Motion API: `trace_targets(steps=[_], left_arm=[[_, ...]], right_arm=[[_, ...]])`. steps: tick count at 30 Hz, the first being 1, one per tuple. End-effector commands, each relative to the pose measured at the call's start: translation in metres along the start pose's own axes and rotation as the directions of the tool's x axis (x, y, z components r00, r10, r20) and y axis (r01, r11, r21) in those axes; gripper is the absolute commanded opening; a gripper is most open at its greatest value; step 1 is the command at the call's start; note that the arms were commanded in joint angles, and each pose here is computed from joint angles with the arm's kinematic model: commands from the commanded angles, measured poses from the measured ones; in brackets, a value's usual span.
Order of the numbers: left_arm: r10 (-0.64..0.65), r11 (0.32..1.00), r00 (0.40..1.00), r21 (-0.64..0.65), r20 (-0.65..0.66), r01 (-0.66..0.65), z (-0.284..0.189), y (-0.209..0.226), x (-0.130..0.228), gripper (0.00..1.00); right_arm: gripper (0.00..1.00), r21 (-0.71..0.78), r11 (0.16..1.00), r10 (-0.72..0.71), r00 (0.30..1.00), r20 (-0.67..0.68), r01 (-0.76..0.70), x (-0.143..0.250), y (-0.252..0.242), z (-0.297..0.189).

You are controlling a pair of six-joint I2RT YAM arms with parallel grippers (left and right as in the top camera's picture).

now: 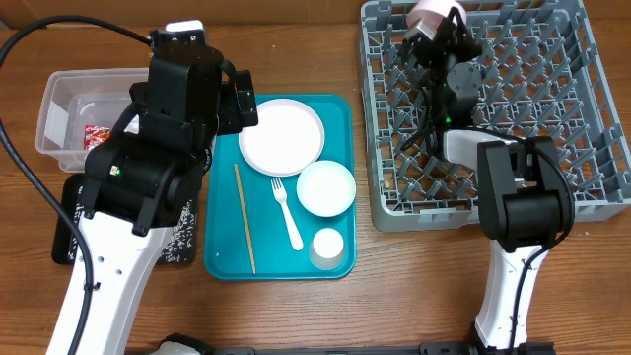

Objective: Sort waste into correct bins and load items into the dishwasher
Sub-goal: 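Lower the pink bowl into the grey dish rack with the right gripper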

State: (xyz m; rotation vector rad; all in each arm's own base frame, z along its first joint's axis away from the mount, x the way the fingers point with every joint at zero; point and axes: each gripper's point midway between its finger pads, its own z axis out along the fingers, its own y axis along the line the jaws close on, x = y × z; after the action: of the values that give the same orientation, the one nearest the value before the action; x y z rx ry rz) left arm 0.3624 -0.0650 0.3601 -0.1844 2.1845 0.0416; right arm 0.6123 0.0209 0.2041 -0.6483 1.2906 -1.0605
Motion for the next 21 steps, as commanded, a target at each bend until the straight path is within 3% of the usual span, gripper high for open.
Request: trace_targets(steps=[1,8,16,21], left_arm=[[-0.003,1.0,0.999,-0.005,0.033,0.003,-0.007,0.004,-0.01,1.0],[-0.003,1.0,0.999,-0.005,0.032,0.003,-0.007,0.004,-0.01,1.0],[-0.003,1.0,0.999,-0.006,0.032,0.003,-0.007,0.004,-0.01,1.0],[-0.003,1.0,0.999,-0.005,0.033,0.003,-0.007,0.004,-0.01,1.0]], right_arm=[[0.04,0.017,1.0,-0.002,0.997,-0.074,0.004,0.008,0.006,-0.005],[0.04,-0.015,1.0,-0.015,0.994,-0.113,0.013,0.005,0.019,-0.009],[0.04,-0.25,0.954,-0.2,0.973,-0.111,0.167,0.018,0.072,-0.018],[0.04,-0.127,0.983,-0.146,0.986,-0.084,0.135,0.004,0.044,-0.012]])
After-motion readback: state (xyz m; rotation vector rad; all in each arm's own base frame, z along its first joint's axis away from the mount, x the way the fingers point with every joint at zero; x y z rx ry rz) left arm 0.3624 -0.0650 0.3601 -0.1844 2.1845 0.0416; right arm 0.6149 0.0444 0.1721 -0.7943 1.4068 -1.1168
